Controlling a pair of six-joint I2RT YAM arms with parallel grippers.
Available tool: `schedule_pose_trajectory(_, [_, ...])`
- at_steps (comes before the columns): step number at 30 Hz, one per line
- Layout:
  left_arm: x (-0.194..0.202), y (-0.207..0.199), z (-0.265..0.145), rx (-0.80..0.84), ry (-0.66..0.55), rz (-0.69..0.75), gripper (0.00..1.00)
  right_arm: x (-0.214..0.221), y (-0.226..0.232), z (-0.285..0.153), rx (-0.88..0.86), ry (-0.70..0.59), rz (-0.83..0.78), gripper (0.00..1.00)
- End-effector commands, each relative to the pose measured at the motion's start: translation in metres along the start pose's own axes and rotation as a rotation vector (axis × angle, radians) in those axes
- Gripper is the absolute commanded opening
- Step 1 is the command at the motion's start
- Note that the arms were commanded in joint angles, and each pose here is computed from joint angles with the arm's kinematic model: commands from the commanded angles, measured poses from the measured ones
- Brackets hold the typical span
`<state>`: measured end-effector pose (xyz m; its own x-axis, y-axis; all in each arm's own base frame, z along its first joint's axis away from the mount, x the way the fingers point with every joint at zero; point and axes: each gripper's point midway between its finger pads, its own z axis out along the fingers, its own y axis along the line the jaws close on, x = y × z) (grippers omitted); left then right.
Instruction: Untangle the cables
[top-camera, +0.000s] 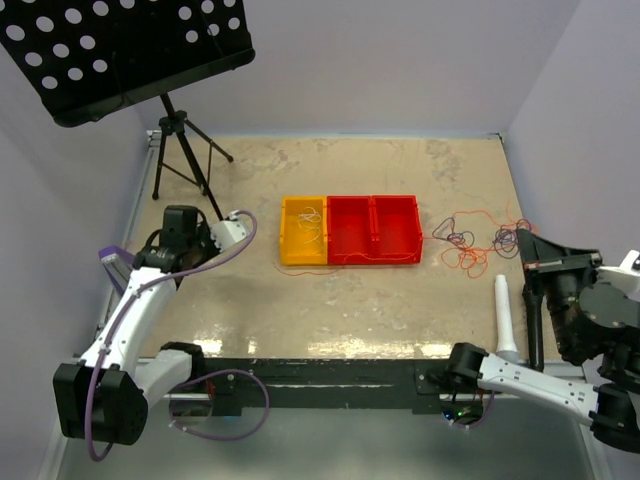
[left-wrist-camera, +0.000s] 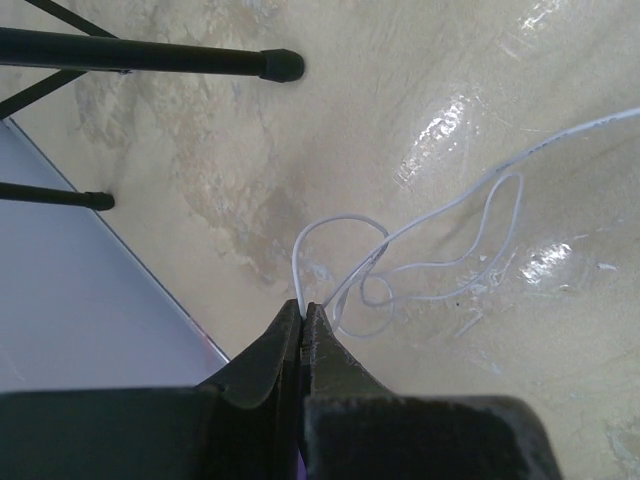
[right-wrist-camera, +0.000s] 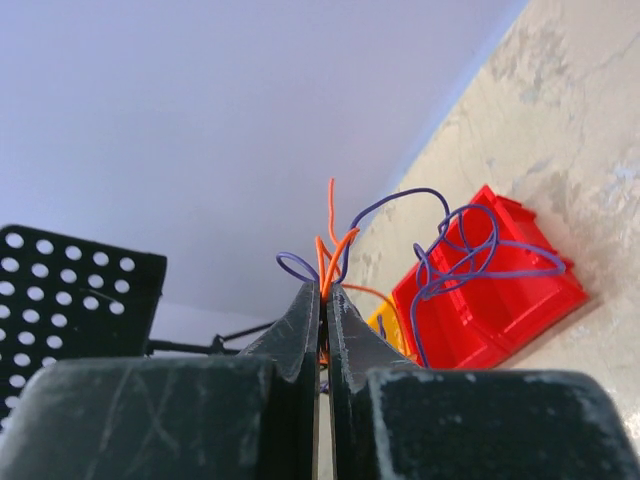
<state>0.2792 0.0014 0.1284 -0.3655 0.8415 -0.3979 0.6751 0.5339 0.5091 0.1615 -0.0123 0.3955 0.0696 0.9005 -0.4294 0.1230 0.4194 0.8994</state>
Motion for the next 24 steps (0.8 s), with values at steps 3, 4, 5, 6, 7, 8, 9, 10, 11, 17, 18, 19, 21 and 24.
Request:
schedule_pose_trajectory(3, [0.013,0.008,0.011,-0.076,0.027,0.041,0.00,-0.049,0.007,-0.006,0.002,-0.119,-0.014,0.00])
schedule_pose_trajectory(4, [0.015,0.005,0.013,-0.073,0.026,0.039,0.00,-0.044,0.008,-0.005,0.004,-0.109,-0.036,0.00])
schedule_pose_trajectory(5, [0.015,0.001,0.015,-0.060,0.022,0.035,0.00,-0.036,0.009,-0.003,0.007,-0.096,-0.058,0.00])
schedule_pose_trajectory(6, [0.015,-0.001,0.016,-0.050,0.019,0.029,0.00,-0.030,0.008,-0.001,0.011,-0.090,-0.074,0.00])
schedule_pose_trajectory(7, [0.018,-0.003,0.020,-0.046,0.032,0.026,0.00,-0.029,0.008,-0.001,0.013,-0.091,-0.083,0.00])
schedule_pose_trajectory(8, [0.023,-0.003,0.023,-0.055,0.053,0.031,0.00,-0.032,0.007,-0.001,0.015,-0.098,-0.077,0.00])
schedule_pose_trajectory(9, [0.033,-0.006,0.028,-0.060,0.083,0.044,0.00,-0.042,0.007,-0.003,0.014,-0.119,-0.064,0.00])
schedule_pose_trajectory(10, [0.044,-0.009,0.032,-0.064,0.118,0.067,0.00,-0.055,0.007,-0.006,0.016,-0.146,-0.056,0.00])
schedule_pose_trajectory(11, [0.053,-0.012,0.035,-0.067,0.142,0.077,0.00,-0.070,0.008,-0.010,0.016,-0.173,-0.034,0.00])
schedule_pose_trajectory(17, [0.038,-0.015,0.031,-0.028,0.060,0.008,0.00,-0.084,0.017,-0.014,0.015,-0.186,-0.078,0.00])
schedule_pose_trajectory(18, [0.022,-0.017,0.027,0.021,0.003,-0.027,0.00,-0.072,0.018,-0.011,0.012,-0.162,-0.090,0.00])
schedule_pose_trajectory(19, [0.000,-0.015,0.018,0.073,-0.071,-0.063,0.00,-0.058,0.018,-0.008,0.013,-0.140,-0.109,0.00])
schedule_pose_trajectory(21, [-0.041,-0.001,-0.003,0.127,-0.192,-0.126,0.00,-0.032,0.018,-0.001,0.013,-0.091,-0.131,0.00])
schedule_pose_trajectory(24, [-0.109,0.031,-0.050,0.166,-0.411,-0.159,0.00,-0.001,0.017,0.006,0.015,-0.043,-0.169,0.00])
